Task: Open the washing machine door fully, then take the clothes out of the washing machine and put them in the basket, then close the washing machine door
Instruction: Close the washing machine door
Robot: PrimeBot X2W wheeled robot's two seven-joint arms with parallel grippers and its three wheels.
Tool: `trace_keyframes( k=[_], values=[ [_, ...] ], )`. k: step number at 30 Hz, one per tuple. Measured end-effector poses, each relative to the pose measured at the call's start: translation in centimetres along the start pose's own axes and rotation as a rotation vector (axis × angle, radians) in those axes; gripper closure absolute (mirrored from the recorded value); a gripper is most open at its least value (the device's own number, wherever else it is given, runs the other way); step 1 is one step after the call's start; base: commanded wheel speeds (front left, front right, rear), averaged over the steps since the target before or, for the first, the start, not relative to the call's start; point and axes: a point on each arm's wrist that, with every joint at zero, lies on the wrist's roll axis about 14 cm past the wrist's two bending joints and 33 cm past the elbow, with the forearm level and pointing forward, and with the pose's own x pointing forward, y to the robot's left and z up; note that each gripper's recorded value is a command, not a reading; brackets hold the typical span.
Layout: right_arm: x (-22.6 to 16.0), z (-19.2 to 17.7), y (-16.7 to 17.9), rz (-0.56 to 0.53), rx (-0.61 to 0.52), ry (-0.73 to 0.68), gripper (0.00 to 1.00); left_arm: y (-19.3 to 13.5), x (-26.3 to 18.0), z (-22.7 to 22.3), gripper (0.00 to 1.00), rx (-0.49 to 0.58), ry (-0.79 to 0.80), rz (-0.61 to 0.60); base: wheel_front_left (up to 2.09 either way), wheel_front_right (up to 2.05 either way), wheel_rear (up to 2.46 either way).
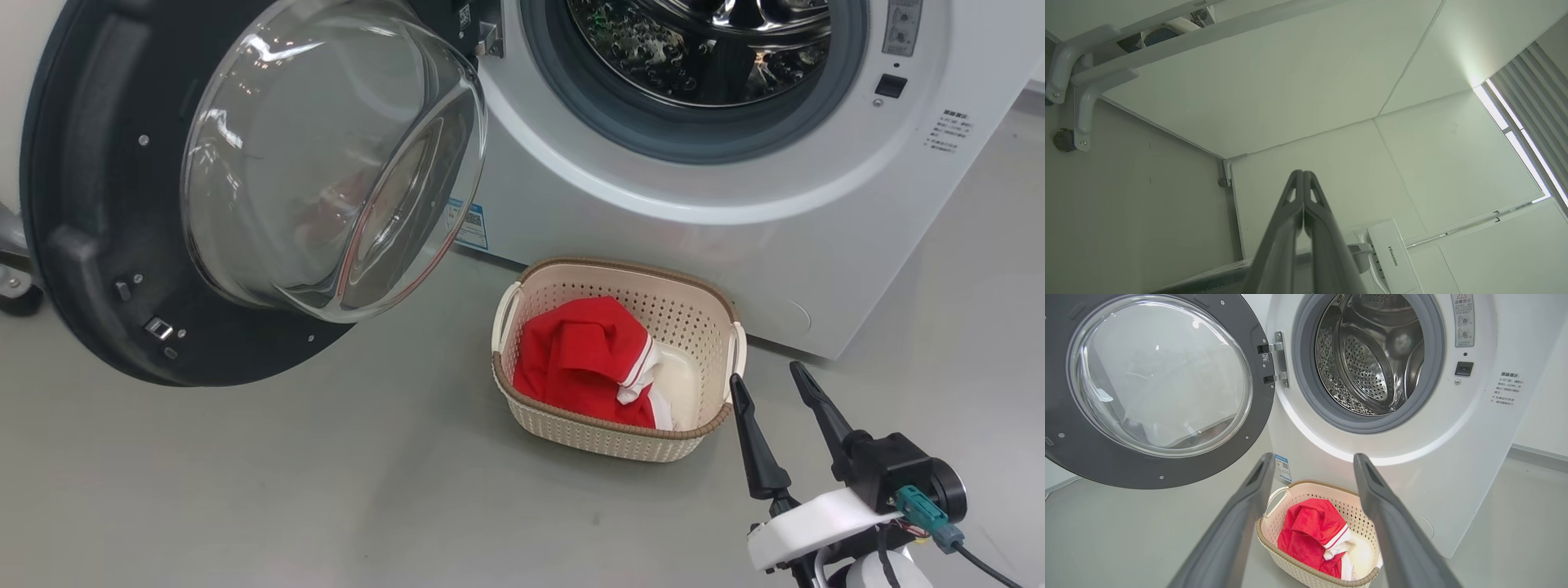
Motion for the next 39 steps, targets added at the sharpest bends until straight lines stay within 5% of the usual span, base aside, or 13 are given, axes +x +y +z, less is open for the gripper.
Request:
trace_keyframes(
  k=[16,39],
  values=[
    [0.7,-0.2,-2.5,-0.038,-0.009,0.008,0.00,5.3,2.8,-8.5,1.00,0.002,0.363,0.210,0.00,0.00,0.00],
    [0.9,-0.6,-4.5,-0.080,-0.006,0.014,0.00,6.8,3.3,-13.9,1.00,-0.034,0.603,0.255,0.00,0.00,0.00]
  ],
)
